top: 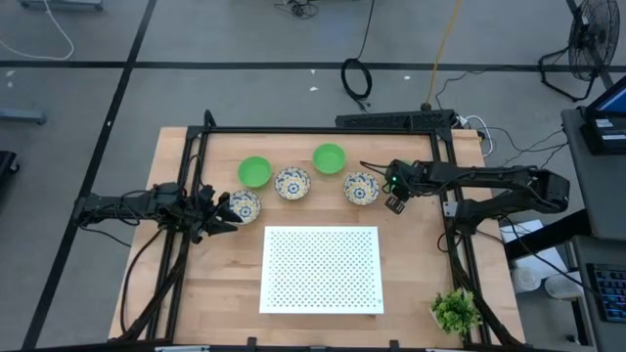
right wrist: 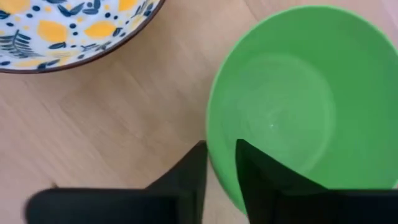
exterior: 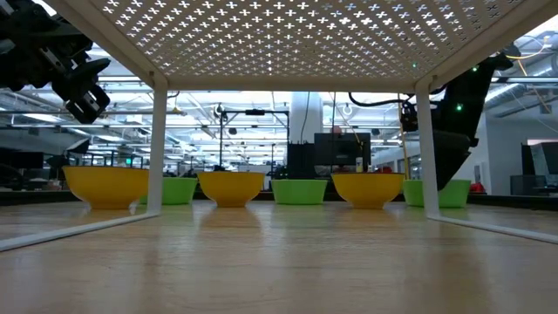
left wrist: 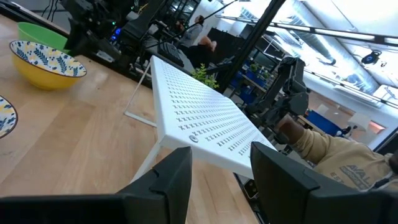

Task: Pick & Place Mini bowls
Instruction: Put the right green bowl on the shelf

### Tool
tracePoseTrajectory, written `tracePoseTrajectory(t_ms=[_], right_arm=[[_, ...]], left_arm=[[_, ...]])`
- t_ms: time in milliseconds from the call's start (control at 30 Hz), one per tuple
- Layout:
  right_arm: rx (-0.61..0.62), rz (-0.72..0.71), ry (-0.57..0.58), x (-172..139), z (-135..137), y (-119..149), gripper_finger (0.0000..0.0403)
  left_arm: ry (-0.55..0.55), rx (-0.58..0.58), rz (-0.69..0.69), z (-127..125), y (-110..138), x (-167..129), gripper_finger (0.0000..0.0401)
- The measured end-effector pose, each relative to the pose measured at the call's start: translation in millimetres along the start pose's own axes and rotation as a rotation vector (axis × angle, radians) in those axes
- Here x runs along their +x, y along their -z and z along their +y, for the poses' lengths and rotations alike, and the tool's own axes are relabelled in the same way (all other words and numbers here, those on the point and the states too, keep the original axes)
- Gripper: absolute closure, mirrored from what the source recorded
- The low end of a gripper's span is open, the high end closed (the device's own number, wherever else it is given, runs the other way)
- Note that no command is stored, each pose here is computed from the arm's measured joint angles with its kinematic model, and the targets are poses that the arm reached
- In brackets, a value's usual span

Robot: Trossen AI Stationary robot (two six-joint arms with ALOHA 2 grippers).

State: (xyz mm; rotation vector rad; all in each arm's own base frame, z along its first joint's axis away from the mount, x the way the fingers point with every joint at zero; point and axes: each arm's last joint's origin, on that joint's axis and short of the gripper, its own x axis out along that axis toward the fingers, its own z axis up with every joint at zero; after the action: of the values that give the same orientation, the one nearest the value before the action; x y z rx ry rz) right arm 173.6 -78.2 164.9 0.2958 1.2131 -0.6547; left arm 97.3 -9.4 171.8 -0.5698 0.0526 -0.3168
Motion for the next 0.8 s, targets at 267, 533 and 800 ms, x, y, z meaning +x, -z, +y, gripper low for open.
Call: tracePoseTrajectory(t_ms=[267,533,800], right_arm=[[-0.02,-0.03,-0.004,-6,-1,0,0.0395],[-0.01,-0.161,-0.03,-32,-8,4,0.0401],[-0.052,-0.397,-0.134,-88,-3,6,0.0401]], left_arm=[[0.0,0.0,0.0,0,0,0,0.0235],[0.0,0.0,0.0,0,0,0,0.0235],[0.0,0.0,0.0,0,0,0,0.0235]])
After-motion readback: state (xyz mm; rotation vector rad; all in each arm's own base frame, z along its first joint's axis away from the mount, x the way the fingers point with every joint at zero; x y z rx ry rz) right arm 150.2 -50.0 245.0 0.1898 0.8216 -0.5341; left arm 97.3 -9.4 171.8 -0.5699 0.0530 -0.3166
